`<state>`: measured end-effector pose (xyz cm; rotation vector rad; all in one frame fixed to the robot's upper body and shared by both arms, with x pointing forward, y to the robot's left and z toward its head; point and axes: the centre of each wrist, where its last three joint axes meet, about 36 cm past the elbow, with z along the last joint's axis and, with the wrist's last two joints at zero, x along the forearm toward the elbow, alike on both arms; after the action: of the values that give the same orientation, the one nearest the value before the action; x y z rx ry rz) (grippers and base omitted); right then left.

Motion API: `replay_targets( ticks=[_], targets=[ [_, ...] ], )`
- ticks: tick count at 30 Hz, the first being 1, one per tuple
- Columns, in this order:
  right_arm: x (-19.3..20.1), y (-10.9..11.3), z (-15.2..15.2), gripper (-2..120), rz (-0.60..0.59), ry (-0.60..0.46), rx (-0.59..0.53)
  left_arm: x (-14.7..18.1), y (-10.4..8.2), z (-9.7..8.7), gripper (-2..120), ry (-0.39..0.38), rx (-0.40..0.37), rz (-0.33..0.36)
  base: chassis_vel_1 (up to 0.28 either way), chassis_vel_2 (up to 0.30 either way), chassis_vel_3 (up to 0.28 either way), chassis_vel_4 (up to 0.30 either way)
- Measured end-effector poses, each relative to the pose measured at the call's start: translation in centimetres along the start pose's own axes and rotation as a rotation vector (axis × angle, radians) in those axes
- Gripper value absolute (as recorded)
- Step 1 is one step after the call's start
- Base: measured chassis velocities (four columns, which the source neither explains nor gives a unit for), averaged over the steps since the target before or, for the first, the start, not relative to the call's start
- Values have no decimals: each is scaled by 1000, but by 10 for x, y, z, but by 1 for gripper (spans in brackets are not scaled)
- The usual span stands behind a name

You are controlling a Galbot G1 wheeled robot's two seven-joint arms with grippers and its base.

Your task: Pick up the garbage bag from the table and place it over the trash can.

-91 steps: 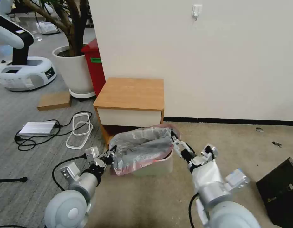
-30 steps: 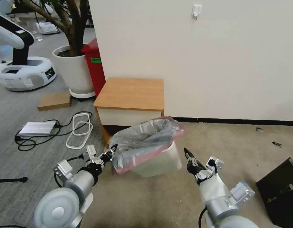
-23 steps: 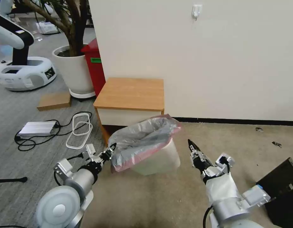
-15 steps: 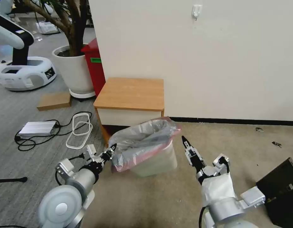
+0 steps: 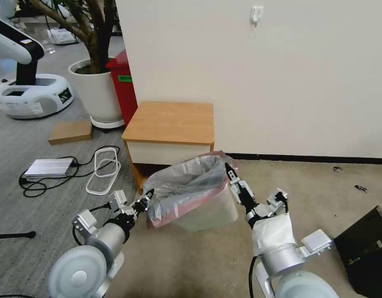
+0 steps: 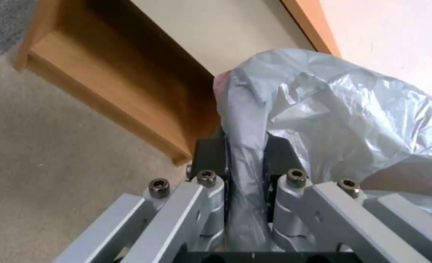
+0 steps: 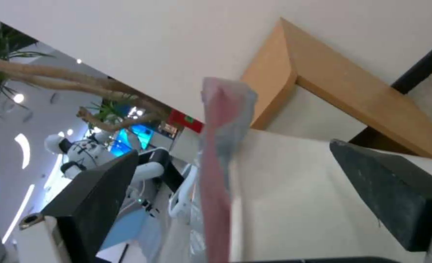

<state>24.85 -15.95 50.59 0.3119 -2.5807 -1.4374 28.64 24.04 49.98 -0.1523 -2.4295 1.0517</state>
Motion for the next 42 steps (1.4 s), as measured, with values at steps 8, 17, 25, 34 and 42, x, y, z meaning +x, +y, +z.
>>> replay_targets(
  ticks=[8,17,25,34,42],
  targets=[
    [-3,1,-3,75,-11,-24,4,4,-1,3,9,1,-11,14,0,0,0,0],
    [-4,1,-6,44,-12,-34,8,8,-3,4,9,3,-16,25,0,0,0,0],
    [-4,-1,-9,15,-3,-43,18,8,-2,4,9,4,-14,23,0,0,0,0],
    [6,-11,-8,0,34,-14,119,8,1,3,9,20,27,30,0,0,0,0],
    [5,-33,-6,0,-24,20,209,14,2,0,9,59,77,55,0,0,0,0]
  ],
)
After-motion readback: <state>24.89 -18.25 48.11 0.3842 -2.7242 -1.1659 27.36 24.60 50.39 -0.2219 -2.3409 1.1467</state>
